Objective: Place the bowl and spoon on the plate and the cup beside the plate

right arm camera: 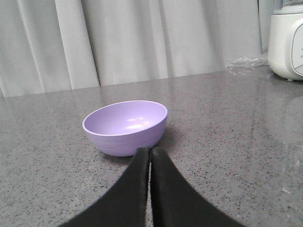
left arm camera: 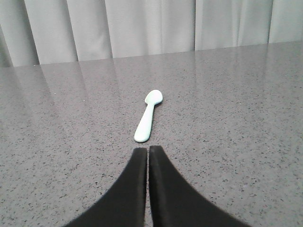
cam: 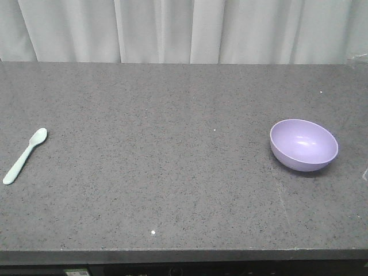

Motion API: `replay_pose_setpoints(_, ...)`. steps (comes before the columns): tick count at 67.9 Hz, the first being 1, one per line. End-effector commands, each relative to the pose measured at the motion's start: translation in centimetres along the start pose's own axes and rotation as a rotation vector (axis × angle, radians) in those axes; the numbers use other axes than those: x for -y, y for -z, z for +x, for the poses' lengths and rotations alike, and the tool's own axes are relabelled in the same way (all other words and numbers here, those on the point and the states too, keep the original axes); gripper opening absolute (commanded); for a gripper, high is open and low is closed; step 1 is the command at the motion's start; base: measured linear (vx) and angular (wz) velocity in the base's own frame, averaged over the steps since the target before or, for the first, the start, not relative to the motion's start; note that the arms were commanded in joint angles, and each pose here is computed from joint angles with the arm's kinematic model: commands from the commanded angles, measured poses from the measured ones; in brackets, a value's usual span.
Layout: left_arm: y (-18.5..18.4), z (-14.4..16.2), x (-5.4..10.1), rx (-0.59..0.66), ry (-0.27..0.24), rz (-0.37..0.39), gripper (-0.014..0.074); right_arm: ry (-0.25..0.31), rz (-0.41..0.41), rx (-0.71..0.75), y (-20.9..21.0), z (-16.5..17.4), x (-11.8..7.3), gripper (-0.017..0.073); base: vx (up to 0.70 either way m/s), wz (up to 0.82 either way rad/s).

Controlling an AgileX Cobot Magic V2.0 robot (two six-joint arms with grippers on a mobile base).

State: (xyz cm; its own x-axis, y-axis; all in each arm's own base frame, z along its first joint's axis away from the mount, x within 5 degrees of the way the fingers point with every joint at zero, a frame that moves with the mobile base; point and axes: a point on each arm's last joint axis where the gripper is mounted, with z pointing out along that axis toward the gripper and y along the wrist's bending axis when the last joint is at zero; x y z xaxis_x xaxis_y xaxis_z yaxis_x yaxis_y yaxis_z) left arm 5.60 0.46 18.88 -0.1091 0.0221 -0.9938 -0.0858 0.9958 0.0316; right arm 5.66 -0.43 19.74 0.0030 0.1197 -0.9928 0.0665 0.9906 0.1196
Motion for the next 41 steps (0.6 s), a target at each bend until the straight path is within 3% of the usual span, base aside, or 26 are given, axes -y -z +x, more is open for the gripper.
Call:
replay_pose_setpoints(1,0.2,-1.02,-0.08,0.1,0.012,-0.009,-0.0006,0.015,-0.019,0.078,0.07,-0.59,-0.18,-0.0003,0.0,0.0)
replay_pose_setpoints(41,0.2,-1.02,-0.08,0.1,0.012,-0.009,-0.0006,0.015,-0.019,0.078,0.07,-0.59,-0.18,-0.0003,0.0,0.0)
